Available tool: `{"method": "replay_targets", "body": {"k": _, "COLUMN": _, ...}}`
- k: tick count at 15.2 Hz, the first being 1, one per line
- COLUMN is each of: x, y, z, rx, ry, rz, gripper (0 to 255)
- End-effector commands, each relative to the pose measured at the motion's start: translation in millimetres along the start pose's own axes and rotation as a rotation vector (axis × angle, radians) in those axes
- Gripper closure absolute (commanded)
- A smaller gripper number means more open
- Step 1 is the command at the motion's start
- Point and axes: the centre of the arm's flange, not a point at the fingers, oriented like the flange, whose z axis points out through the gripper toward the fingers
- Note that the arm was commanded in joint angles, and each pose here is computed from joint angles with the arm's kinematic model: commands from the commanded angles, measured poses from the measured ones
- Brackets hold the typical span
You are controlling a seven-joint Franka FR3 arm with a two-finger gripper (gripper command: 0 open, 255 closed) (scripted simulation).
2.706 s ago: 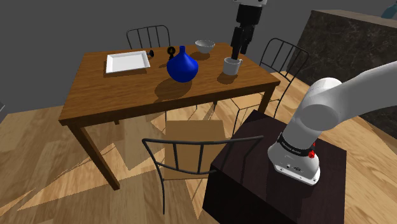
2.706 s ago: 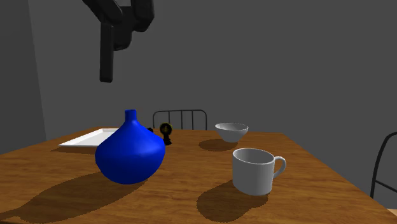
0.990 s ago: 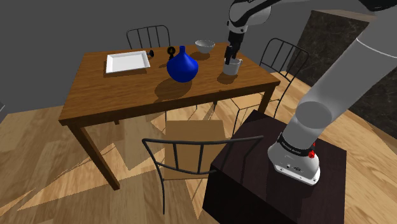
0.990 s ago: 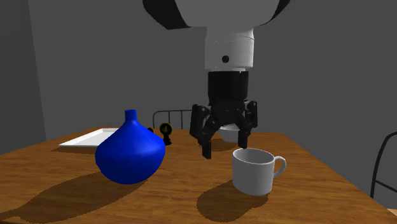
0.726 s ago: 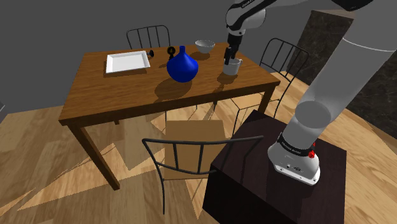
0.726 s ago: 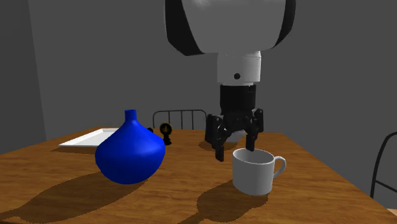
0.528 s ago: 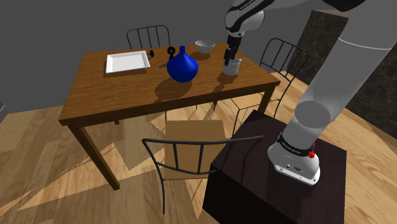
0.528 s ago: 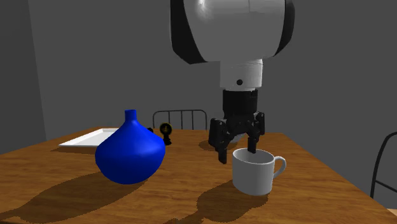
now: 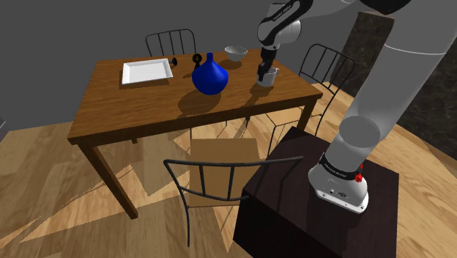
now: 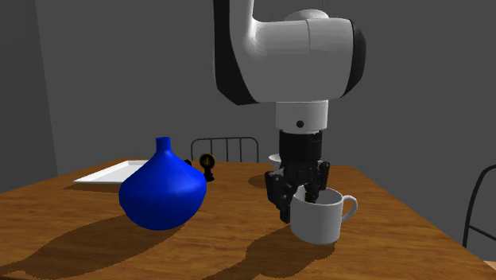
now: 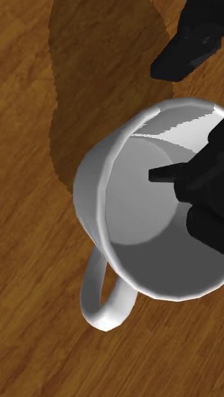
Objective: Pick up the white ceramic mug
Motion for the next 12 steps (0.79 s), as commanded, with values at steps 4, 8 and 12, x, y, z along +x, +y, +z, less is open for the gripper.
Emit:
{"method": "replay_targets", "body": {"k": 4, "x": 0.2, "y": -0.2, "z": 0.7, "rx": 0.0, "ry": 0.0, "rz": 0.0, "gripper": 255}}
{"method": "replay_targets", "body": {"k": 8, "x": 0.3, "y": -0.3, "z": 0.7, "rx": 0.0, "ry": 0.0, "rz": 0.0, "gripper": 255}}
{"method": "replay_targets", "body": {"k": 12, "x": 0.9, "y": 0.9, "z": -14.5, "rx": 0.0, "ry": 0.0, "rz": 0.0, "gripper": 255}}
